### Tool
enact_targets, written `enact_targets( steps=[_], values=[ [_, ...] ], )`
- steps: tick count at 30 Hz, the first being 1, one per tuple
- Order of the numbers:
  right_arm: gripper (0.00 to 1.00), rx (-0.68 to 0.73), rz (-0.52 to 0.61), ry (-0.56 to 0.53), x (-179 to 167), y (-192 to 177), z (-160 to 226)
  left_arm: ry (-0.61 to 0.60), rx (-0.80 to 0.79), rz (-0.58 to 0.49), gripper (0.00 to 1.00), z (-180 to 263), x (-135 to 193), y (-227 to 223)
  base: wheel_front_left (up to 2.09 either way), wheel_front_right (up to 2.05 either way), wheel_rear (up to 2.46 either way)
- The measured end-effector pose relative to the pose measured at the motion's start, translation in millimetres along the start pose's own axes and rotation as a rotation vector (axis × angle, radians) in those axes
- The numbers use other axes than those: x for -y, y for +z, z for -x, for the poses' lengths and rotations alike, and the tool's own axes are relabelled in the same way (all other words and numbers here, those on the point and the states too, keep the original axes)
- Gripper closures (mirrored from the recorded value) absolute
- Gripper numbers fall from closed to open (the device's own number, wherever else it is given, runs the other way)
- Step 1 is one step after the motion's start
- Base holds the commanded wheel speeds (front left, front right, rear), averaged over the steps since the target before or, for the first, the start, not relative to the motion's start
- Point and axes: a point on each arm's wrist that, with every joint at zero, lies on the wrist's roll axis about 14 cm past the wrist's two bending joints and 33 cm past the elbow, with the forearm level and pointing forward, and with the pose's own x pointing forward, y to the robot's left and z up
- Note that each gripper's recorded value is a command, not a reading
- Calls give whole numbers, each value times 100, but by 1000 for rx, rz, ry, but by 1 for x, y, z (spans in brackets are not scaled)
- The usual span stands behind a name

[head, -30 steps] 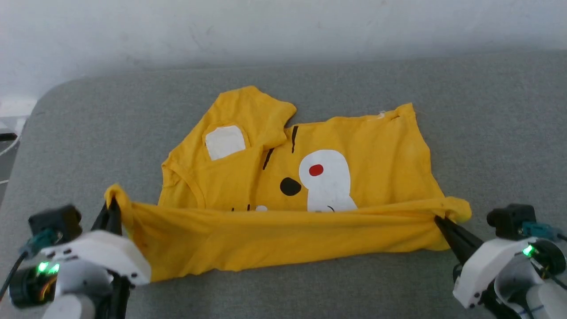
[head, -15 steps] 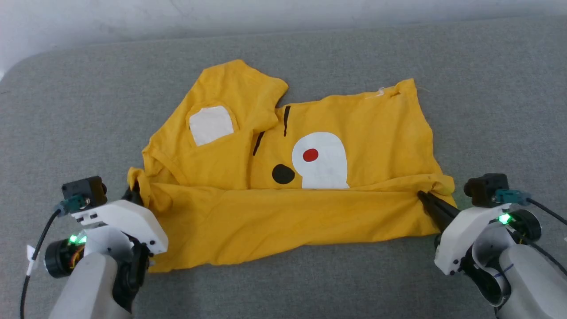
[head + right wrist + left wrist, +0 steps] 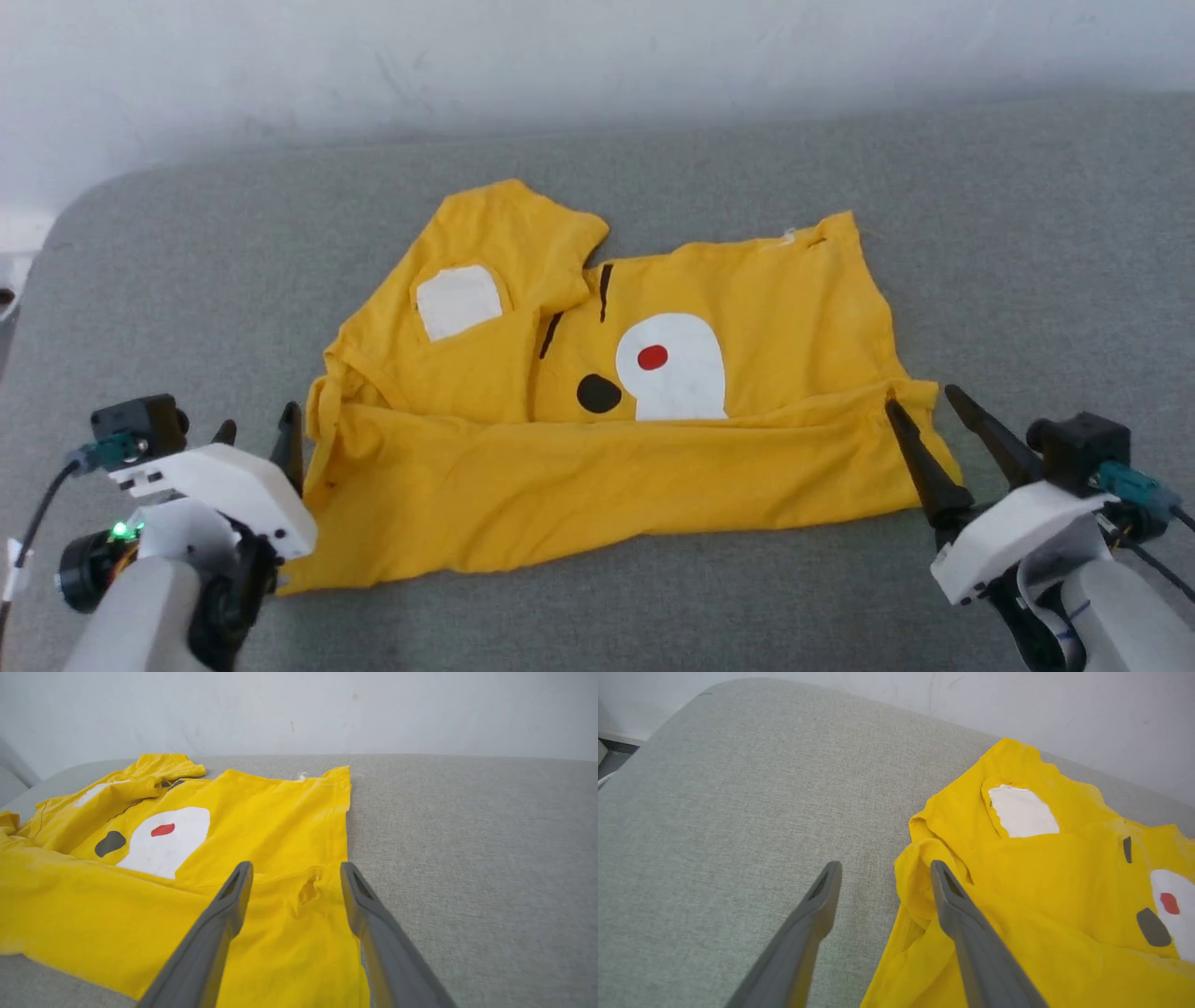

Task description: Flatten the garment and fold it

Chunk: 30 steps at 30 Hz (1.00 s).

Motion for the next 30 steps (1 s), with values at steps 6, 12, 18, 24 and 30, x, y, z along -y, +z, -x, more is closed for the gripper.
enact_targets(
  steps=[6, 12, 18, 24, 30],
  values=[
    [0, 115, 2, -16, -7, 25, 21, -52, -75, -56, 0, 20, -6, 16, 0, 0, 0],
    [0, 152, 19, -45, -10, 39, 44, -135, -299, -136, 0, 44, 4, 3, 0, 0, 0],
    [0, 168, 29, -64, -11, 51, 52, -162, -476, -175, 0, 55, 12, -33, 0, 0, 0],
    [0, 167, 29, -67, -12, 55, 50, -102, -639, -215, 0, 49, 2, -83, 0, 0, 0],
    [0, 140, 28, -82, -8, 51, 53, -104, -676, -241, 20, 32, 13, -94, 0, 0, 0]
  ],
)
